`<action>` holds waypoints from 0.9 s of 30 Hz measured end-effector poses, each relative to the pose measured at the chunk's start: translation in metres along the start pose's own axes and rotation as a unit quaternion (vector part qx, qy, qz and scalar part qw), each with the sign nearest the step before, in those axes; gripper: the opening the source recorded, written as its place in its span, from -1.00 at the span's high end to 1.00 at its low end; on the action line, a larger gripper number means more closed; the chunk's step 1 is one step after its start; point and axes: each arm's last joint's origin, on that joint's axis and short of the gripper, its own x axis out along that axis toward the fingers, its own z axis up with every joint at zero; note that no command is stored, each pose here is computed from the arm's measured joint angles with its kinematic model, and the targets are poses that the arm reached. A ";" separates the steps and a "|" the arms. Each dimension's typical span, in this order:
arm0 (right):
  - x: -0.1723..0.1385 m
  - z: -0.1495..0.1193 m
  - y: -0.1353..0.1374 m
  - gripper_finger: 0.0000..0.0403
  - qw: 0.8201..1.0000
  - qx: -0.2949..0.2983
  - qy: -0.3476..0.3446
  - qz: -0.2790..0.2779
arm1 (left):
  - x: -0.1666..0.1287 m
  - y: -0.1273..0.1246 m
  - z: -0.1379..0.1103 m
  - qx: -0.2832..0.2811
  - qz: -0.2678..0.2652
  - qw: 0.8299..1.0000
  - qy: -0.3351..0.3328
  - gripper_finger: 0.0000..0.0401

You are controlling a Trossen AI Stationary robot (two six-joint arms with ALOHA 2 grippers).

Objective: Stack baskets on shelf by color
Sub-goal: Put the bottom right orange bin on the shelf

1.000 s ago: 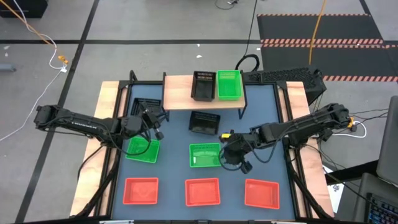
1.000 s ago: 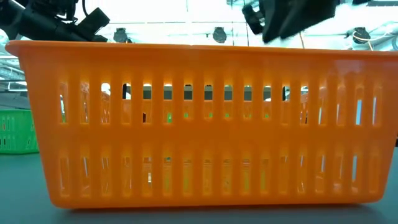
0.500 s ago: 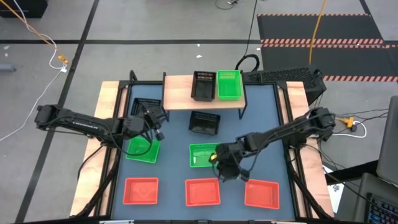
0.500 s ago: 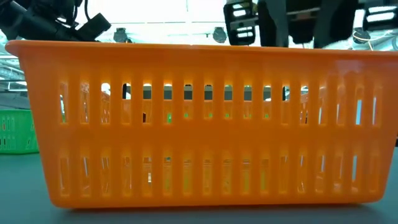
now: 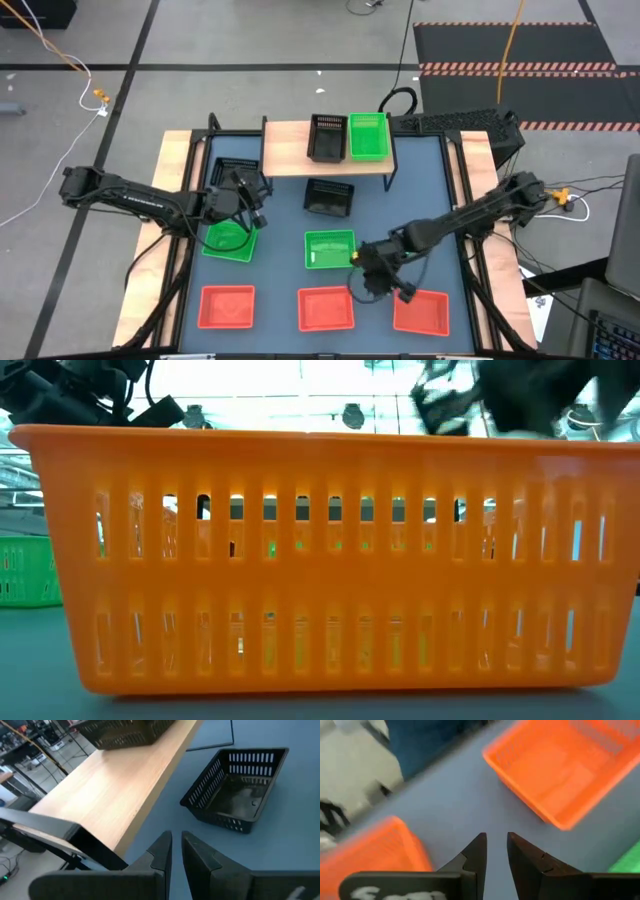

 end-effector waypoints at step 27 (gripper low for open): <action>0.004 -0.024 0.154 0.66 0.910 0.288 0.293 0.058 | 0.007 0.015 0.007 0.041 0.048 0.998 -0.025 0.77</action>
